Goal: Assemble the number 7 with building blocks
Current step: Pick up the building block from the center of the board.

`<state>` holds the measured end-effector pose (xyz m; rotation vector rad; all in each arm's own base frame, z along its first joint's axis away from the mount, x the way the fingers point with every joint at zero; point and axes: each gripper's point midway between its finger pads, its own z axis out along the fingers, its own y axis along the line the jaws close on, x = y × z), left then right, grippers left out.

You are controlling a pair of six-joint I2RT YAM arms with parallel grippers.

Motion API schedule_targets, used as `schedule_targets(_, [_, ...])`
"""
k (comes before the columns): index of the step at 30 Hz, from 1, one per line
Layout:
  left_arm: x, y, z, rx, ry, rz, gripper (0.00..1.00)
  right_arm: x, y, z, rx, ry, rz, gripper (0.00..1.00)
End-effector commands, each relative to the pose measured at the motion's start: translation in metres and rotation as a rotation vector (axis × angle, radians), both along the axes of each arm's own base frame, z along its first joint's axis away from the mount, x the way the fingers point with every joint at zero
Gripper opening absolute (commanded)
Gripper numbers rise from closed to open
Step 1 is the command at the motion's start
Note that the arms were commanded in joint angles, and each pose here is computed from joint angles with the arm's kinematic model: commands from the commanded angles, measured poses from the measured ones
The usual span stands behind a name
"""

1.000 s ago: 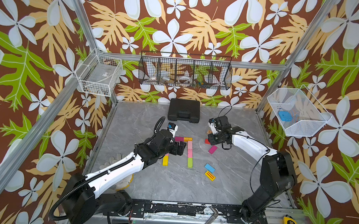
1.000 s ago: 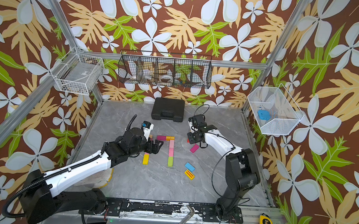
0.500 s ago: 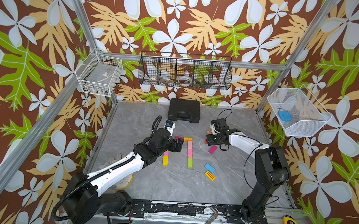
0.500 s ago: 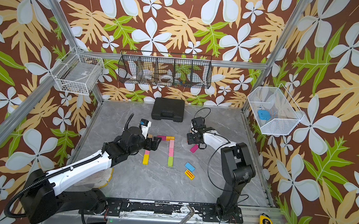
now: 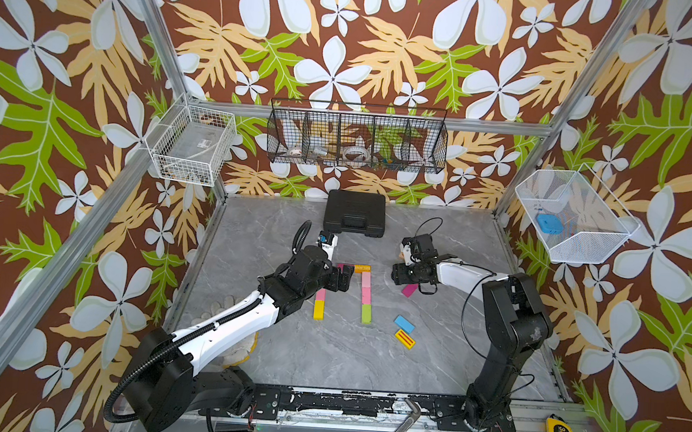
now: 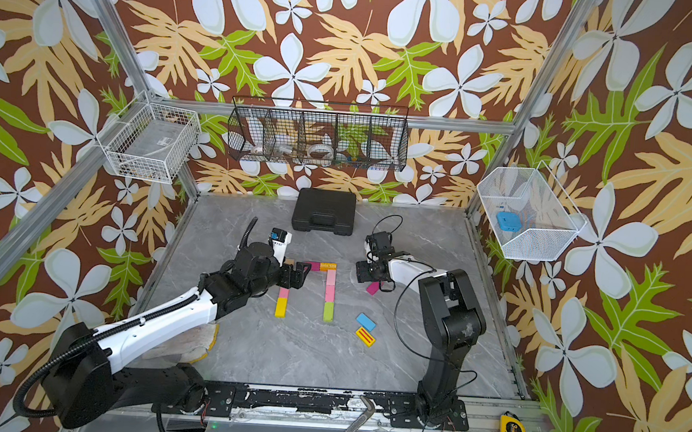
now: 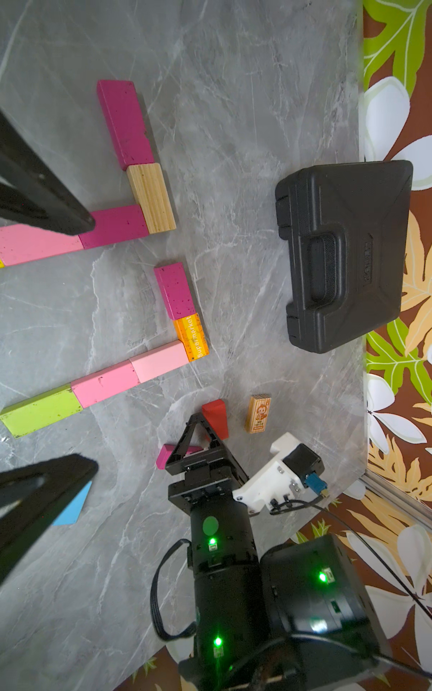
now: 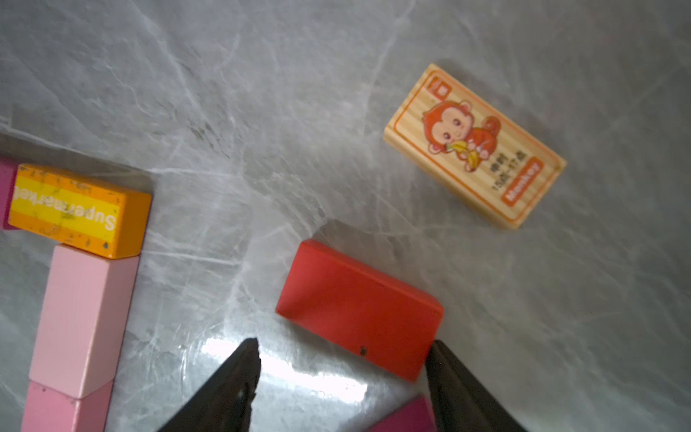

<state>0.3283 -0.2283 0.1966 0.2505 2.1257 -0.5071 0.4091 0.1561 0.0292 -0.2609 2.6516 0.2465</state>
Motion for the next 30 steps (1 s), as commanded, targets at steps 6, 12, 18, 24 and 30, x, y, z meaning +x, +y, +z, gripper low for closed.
schedule_targets(6, [0.007, 0.000, 0.008, 0.004, -0.029, 0.012, 0.94, 0.013, 0.000, 0.003, 0.005, -0.043, -0.030, 0.71])
schedule_targets(12, [0.008, -0.001, 0.007, 0.009, -0.030, 0.011, 0.94, 0.019, 0.008, 0.003, 0.032, -0.042, -0.007, 0.72])
schedule_targets(18, [0.007, 0.003, 0.008, 0.014, -0.040, 0.018, 0.94, 0.023, 0.011, -0.002, 0.035, -0.030, -0.011, 0.72])
schedule_targets(24, [0.007, 0.003, 0.009, 0.015, -0.044, 0.018, 0.94, 0.018, 0.012, -0.006, 0.045, -0.011, -0.025, 0.67])
schedule_targets(30, [0.005, 0.002, 0.014, -0.003, -0.053, 0.011, 0.94, 0.014, 0.015, -0.001, 0.070, -0.021, -0.108, 0.63])
